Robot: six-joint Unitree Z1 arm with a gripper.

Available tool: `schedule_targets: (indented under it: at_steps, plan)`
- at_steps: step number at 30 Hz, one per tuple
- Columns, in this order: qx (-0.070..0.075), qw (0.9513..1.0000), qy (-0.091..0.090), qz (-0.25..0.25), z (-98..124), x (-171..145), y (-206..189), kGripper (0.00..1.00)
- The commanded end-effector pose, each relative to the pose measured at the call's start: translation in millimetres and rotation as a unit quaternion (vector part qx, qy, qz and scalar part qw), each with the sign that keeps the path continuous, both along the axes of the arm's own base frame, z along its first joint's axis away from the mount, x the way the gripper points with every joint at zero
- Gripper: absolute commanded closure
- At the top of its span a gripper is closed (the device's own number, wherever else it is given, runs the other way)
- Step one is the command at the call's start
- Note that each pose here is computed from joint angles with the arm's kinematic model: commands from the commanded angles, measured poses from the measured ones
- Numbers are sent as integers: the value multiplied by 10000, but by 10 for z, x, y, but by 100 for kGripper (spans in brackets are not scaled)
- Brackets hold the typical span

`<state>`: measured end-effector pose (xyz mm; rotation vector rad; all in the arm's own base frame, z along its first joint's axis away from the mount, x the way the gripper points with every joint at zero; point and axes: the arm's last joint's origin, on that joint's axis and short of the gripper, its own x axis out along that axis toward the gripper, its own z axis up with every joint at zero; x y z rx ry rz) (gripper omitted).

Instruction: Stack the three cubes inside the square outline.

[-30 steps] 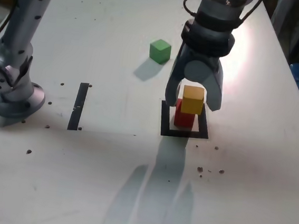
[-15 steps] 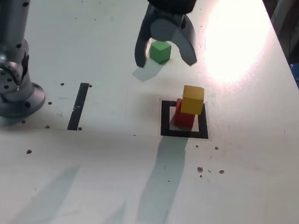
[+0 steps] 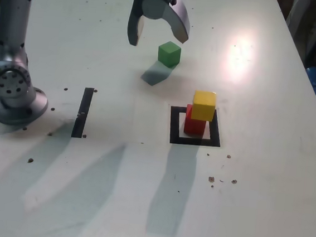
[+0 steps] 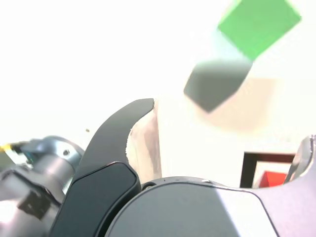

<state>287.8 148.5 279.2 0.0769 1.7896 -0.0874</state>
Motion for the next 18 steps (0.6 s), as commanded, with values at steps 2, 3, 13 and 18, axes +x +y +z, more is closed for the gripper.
schedule_targets:
  at_steps: [2, 3, 13, 18]
  plan:
    - [108, 9996, -43, -257, -52, 36, 120, 0]
    - [165, 9993, -66, -339, -59, 42, 153, 0]
    - [638, 9916, 285, -1090, -58, 13, 332, 0]
    - [425, 9797, 299, -1937, -57, 29, 400, 0]
